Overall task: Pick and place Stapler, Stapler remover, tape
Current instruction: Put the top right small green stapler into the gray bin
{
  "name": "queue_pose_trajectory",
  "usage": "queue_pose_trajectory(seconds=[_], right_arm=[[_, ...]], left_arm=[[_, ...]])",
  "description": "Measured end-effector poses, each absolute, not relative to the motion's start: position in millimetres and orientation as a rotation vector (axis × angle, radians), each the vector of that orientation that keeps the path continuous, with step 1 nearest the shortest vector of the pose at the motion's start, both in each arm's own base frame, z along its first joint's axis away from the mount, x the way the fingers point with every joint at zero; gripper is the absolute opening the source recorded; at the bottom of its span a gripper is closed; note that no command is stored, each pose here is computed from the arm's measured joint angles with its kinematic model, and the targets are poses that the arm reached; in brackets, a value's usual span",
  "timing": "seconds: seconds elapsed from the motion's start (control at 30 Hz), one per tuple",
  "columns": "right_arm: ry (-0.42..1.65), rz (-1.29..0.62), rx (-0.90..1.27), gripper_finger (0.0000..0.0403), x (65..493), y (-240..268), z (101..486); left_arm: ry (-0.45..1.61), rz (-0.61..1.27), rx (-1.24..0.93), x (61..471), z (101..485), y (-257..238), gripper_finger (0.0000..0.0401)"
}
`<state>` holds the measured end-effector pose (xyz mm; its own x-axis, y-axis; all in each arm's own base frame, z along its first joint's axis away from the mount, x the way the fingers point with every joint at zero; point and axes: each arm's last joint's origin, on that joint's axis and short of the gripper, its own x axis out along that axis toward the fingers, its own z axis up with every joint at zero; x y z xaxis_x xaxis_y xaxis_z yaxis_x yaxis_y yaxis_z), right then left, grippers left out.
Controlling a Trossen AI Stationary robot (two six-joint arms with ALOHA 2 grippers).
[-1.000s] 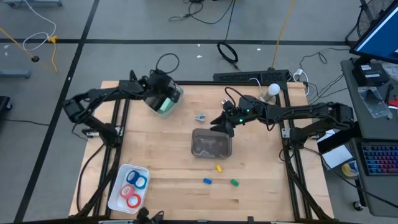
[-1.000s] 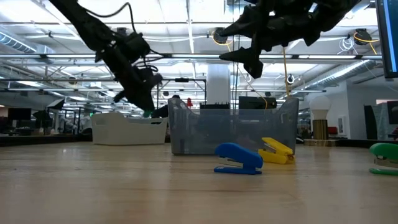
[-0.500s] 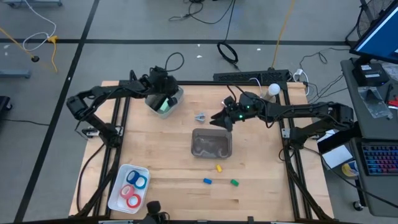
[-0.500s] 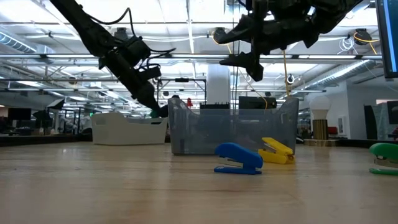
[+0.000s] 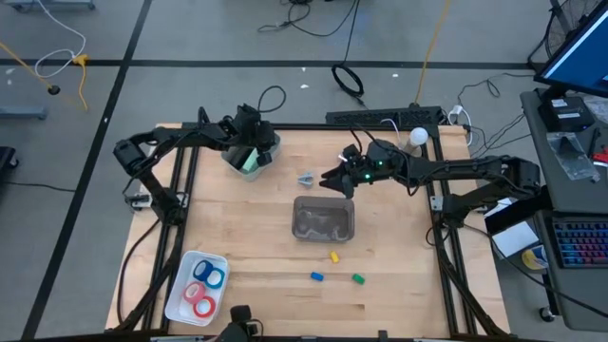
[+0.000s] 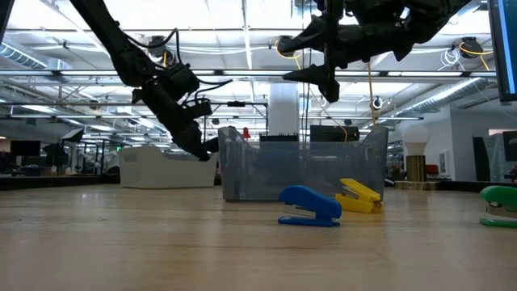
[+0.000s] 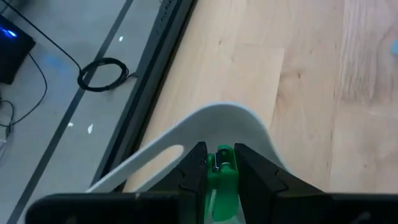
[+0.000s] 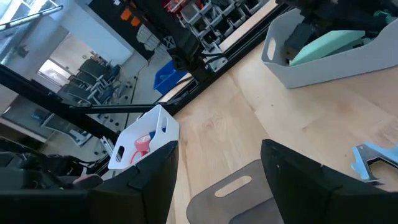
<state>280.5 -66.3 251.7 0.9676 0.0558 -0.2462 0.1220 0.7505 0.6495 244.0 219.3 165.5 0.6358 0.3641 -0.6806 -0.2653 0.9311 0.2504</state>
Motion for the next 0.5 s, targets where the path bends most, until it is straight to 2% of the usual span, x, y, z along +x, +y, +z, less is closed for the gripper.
queue_pose_trajectory(seconds=[0.5], right_arm=[[0.249, -0.059, 0.713, 0.022, 280.7, -66.9, 251.8]], left_arm=[[0.812, 0.361, 0.149, 243.9, 165.6, 219.5, 0.0072]])
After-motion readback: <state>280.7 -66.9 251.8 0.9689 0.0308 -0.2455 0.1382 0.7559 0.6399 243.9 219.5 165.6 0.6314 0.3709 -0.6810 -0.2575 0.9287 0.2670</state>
